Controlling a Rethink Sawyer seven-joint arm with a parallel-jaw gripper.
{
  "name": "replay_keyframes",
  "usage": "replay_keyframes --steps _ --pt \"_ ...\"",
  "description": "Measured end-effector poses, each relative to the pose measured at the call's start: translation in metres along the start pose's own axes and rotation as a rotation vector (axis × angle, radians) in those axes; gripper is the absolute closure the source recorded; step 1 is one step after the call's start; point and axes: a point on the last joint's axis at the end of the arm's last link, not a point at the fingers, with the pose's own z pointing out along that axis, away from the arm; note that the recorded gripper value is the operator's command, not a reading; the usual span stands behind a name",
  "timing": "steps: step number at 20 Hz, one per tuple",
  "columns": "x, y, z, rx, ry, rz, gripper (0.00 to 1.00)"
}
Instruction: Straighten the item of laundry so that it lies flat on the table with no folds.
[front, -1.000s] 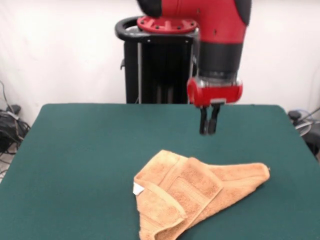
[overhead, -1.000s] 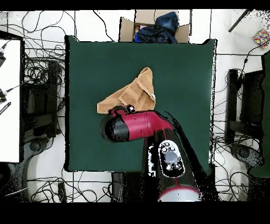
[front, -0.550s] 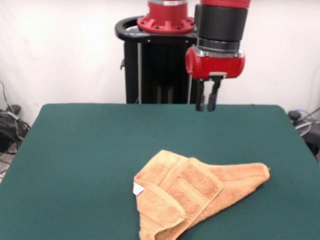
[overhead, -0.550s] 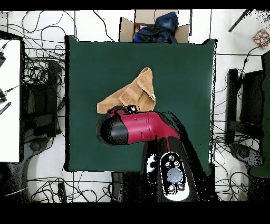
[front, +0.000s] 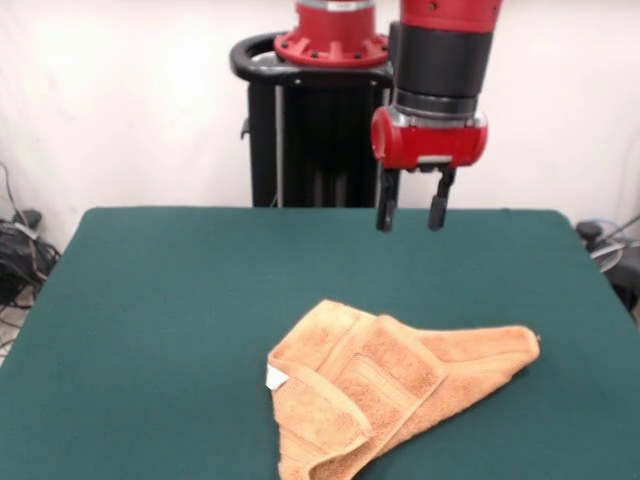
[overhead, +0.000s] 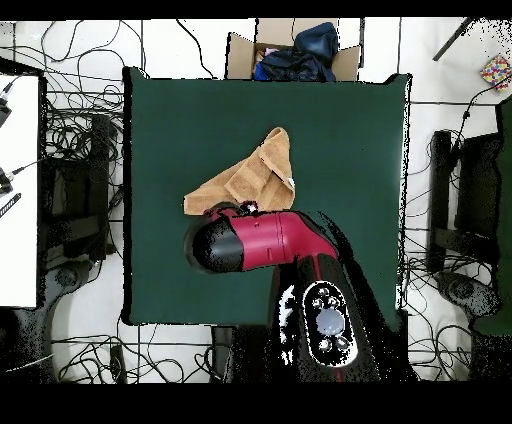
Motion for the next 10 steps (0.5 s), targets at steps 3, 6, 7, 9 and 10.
replay_keyframes --steps 3,6,7,9,10 --pt "0.005 0.003 0.01 -0.012 0.018 0.0 0.0" --pt "0.01 0.008 0.02 -0.025 0.035 -0.001 0.0" --pt "0.011 0.009 0.023 -0.028 0.037 -0.002 0.0" --pt "0.013 0.015 0.035 -0.04 0.039 -0.006 0.0" --pt "0.013 0.016 0.039 -0.044 0.037 -0.007 0.0"
